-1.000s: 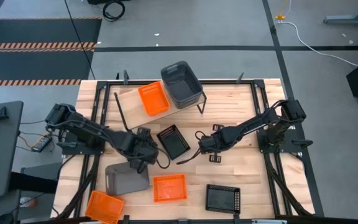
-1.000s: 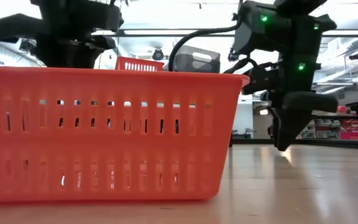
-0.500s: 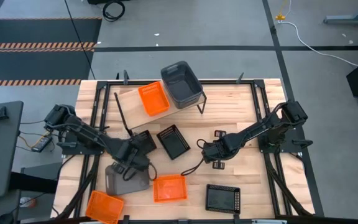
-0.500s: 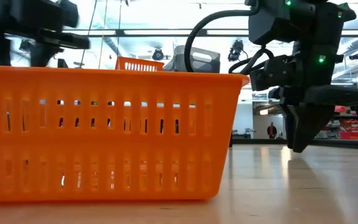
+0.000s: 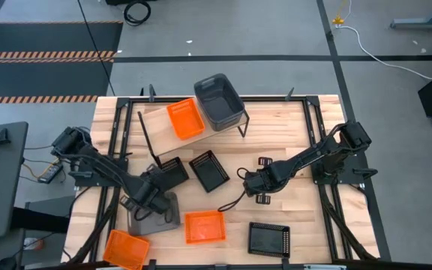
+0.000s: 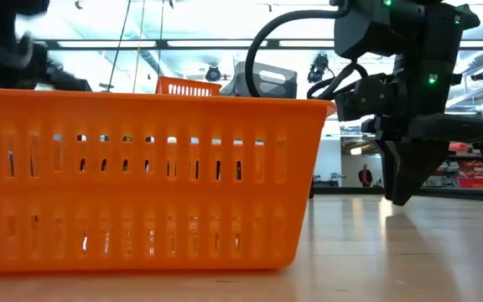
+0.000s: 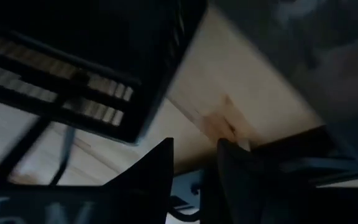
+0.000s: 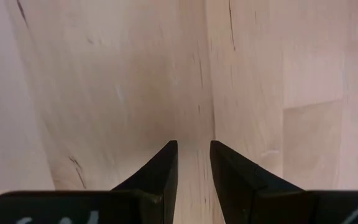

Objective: Stack baskets on shelf by color
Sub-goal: Put the top left black basket on the shelf

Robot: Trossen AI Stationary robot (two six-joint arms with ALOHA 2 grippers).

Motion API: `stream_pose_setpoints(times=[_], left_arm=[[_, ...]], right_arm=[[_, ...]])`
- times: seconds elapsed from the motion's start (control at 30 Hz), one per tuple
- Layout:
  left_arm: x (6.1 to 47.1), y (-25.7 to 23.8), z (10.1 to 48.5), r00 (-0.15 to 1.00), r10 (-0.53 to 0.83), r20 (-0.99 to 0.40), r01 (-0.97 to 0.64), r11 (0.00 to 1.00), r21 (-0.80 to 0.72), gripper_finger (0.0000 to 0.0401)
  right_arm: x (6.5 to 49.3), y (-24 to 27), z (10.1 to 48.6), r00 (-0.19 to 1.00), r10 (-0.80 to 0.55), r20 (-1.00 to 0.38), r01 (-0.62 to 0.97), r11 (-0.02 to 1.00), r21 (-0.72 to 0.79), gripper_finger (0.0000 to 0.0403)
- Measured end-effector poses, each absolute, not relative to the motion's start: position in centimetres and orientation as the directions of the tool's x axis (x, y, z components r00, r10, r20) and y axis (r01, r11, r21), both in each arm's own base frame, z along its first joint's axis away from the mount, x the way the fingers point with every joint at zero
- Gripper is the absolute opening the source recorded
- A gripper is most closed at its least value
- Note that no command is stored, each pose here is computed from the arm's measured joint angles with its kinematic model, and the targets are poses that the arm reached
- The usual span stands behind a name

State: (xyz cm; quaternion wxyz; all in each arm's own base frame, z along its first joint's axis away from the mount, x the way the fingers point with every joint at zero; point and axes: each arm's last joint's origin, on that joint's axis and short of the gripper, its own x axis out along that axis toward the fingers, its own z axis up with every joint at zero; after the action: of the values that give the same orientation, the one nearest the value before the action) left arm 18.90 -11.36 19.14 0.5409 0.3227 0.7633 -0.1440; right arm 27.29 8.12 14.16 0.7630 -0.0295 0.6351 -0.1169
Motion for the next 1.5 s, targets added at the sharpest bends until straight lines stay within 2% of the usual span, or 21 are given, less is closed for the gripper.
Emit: stream_pose_setpoints(times=[0.2, 0.37, 0.57, 0.8, 0.9, 1.3, 1.5], left_arm=[[18.0, -10.2, 16.8, -0.222, 0.372, -0.901, 0.648, 0.747, 0.149, 0.013], [18.3, -10.3, 17.5, -0.179, 0.41, -0.894, 0.655, 0.728, 0.203, 0.013], [18.6, -10.4, 18.8, -0.116, 0.373, -0.921, 0.62, 0.752, 0.227, 0.013], [18.3, -10.3, 17.2, -0.079, 0.339, -0.937, 0.628, 0.747, 0.218, 0.013], [18.5, -10.3, 17.1, -0.033, 0.366, -0.93, 0.633, 0.728, 0.263, 0.013], [18.6, -10.9, 17.0, 0.017, 0.356, -0.934, 0.636, 0.717, 0.285, 0.013], [18.6, -11.3, 17.8, 0.033, 0.394, -0.918, 0.633, 0.703, 0.324, 0.013]], right_arm=[[27.3, 8.1, 14.2, 0.168, -0.215, -0.962, 0.134, 0.972, -0.194, 0.0101], [27.3, 8.1, 14.2, 0.169, -0.215, -0.962, 0.139, 0.971, -0.193, 0.0101], [27.4, 8.1, 14.2, 0.172, -0.214, -0.962, 0.142, 0.971, -0.19, 0.0101], [27.4, 8.2, 14.2, 0.181, -0.211, -0.961, 0.144, 0.972, -0.186, 0.0101], [27.5, 8.2, 14.2, 0.183, -0.21, -0.96, 0.14, 0.972, -0.186, 0.0101], [27.5, 8.2, 14.2, 0.188, -0.208, -0.96, 0.138, 0.973, -0.184, 0.0101], [27.5, 8.2, 14.2, 0.188, -0.208, -0.96, 0.138, 0.973, -0.184, 0.0101]])
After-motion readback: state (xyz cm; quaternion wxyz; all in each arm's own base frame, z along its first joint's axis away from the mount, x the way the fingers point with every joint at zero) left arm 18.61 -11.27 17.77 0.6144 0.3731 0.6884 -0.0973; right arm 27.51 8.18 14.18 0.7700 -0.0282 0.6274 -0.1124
